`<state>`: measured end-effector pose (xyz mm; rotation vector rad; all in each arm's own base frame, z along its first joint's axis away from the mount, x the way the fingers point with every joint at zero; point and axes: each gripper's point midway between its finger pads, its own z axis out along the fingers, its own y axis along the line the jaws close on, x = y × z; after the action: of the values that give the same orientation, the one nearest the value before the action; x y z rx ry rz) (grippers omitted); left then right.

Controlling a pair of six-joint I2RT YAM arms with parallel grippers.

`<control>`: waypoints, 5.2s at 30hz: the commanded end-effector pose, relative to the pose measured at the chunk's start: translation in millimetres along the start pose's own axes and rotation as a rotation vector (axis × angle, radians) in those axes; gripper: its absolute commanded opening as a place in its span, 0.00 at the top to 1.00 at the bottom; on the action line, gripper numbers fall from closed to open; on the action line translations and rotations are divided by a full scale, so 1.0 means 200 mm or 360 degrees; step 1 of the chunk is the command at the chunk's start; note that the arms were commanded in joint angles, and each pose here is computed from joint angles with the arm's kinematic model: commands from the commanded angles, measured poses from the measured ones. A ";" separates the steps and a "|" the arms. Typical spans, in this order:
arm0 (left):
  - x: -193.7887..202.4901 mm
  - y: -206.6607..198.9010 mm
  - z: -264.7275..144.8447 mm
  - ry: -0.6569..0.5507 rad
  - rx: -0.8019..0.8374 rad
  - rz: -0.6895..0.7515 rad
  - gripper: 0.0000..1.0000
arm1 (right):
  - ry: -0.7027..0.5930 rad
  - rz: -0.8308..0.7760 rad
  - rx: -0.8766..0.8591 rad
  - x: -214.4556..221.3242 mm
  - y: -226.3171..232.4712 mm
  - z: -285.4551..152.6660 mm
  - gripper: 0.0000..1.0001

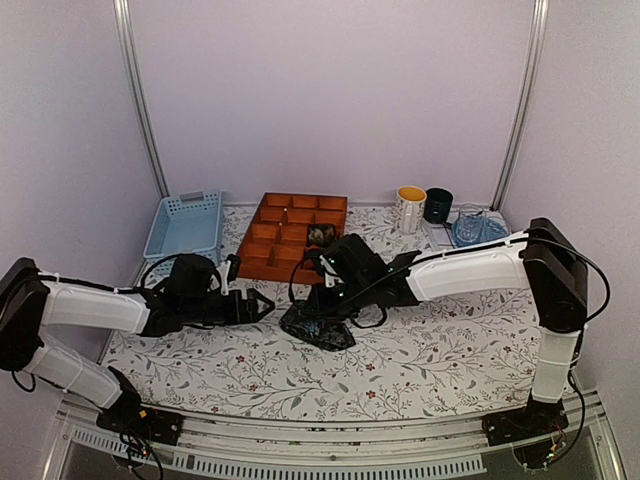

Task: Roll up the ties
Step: Roll the tie at the center of the board.

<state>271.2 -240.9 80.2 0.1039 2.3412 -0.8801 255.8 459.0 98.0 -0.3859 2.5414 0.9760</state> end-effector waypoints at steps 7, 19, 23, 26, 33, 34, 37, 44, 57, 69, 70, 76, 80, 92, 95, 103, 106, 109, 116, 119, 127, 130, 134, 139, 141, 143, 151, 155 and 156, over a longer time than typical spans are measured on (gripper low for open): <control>-0.09 -0.09 0.07 -0.0001 0.0134 -0.0014 0.12 | 0.0172 0.0087 0.0160 0.23 -0.27 0.11 0.81; -0.05 -0.17 0.20 0.0162 0.0286 -0.0022 0.13 | 0.0188 0.0125 0.0185 0.29 -0.36 0.10 0.81; -0.05 -0.20 0.26 0.0218 0.0335 -0.0019 0.14 | 0.0189 0.0134 0.0189 0.29 -0.38 0.11 0.81; -0.03 -0.20 0.31 0.0260 0.0362 -0.0025 0.15 | 0.0191 0.0141 0.0189 0.29 -0.39 0.11 0.81; 0.03 -0.20 0.39 0.0379 0.0447 -0.0064 0.19 | 0.0192 0.0146 0.0183 0.29 -0.40 0.11 0.81; 0.04 -0.20 0.40 0.0391 0.0453 -0.0060 0.20 | 0.0194 0.0148 0.0182 0.29 -0.40 0.11 0.81; 0.06 -0.21 0.42 0.0419 0.0492 -0.0069 0.23 | 0.0197 0.0152 0.0186 0.30 -0.41 0.11 0.81; 0.08 -0.23 0.43 0.0443 0.0550 -0.0094 0.41 | 0.0199 0.0151 0.0178 0.30 -0.41 0.12 0.81; 0.05 -0.12 0.43 0.0405 0.0314 -0.0014 0.60 | 0.0094 0.0102 0.0014 0.17 -0.20 -0.09 0.79; 0.04 -0.13 0.36 0.0355 0.0308 -0.0006 0.27 | -0.0117 -0.0048 -0.0103 -0.08 0.06 -0.29 0.70; 0.04 -0.13 0.35 0.0348 0.0309 -0.0009 0.24 | -0.0107 -0.0047 -0.0094 -0.08 0.05 -0.26 0.70; 0.02 -0.09 0.31 0.0310 0.0241 -0.0049 0.01 | -0.0072 -0.0010 -0.0029 -0.12 0.01 -0.09 0.72; 0.02 -0.06 0.29 0.0280 0.0214 -0.0080 0.00 | -0.0026 0.0024 -0.0009 -0.12 -0.05 0.01 0.75; -0.06 0.00 0.24 0.0176 0.0177 -0.0133 0.00 | 0.0127 0.0097 0.0068 0.03 -0.22 0.19 0.80; -0.07 -0.01 0.25 0.0184 0.0209 -0.0135 0.00 | 0.0156 0.0114 0.0094 0.07 -0.27 0.22 0.81; -0.06 -0.08 0.33 0.0272 0.0354 -0.0151 0.03 | 0.0191 0.0157 0.0149 0.15 -0.38 0.22 0.82; -0.05 -0.11 0.35 0.0318 0.0407 -0.0154 0.04 | 0.0202 0.0169 0.0158 0.18 -0.41 0.22 0.82; -0.04 -0.13 0.38 0.0360 0.0448 -0.0161 0.05 | 0.0217 0.0177 0.0155 0.21 -0.43 0.22 0.82; 0.01 -0.16 0.42 0.0439 0.0543 -0.0207 0.13 | 0.0224 0.0173 0.0154 0.22 -0.44 0.22 0.83; 0.02 -0.16 0.43 0.0457 0.0563 -0.0219 0.20 | 0.0227 0.0173 0.0153 0.23 -0.45 0.22 0.83; 0.03 -0.16 0.43 0.0457 0.0564 -0.0220 0.47 | 0.0231 0.0183 0.0141 0.24 -0.45 0.22 0.83; 0.02 -0.16 0.43 0.0436 0.0542 -0.0207 0.59 | 0.0231 0.0182 0.0119 0.24 -0.43 0.20 0.83; 0.00 -0.13 0.43 0.0394 0.0392 -0.0124 0.72 | 0.0204 0.0168 0.0061 0.19 -0.35 0.14 0.82; -0.02 -0.08 0.41 0.0348 0.0185 0.0011 0.78 | 0.0151 0.0128 -0.0028 0.11 -0.22 0.03 0.81; -0.03 -0.07 0.39 0.0331 0.0122 0.0044 0.80 | 0.0110 0.0115 -0.0066 0.06 -0.17 -0.04 0.80; -0.03 -0.06 0.37 0.0315 0.0045 0.0096 0.80 | 0.0051 0.0099 -0.0093 0.02 -0.12 -0.14 0.79; -0.03 -0.09 0.32 0.0262 -0.0325 0.0441 0.82 | -0.0179 0.0056 -0.0023 -0.05 -0.12 -0.47 0.77; -0.02 -0.12 0.32 0.0242 -0.0494 0.0610 0.82 | -0.0205 0.0072 0.0071 0.00 -0.22 -0.51 0.76; -0.02 -0.13 0.32 0.0241 -0.0535 0.0651 0.82 | -0.0199 0.0080 0.0086 0.01 -0.24 -0.50 0.76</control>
<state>302.3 -314.3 62.0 0.4343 2.4538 -0.5751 247.9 378.8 119.8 -0.2718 2.5213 0.9708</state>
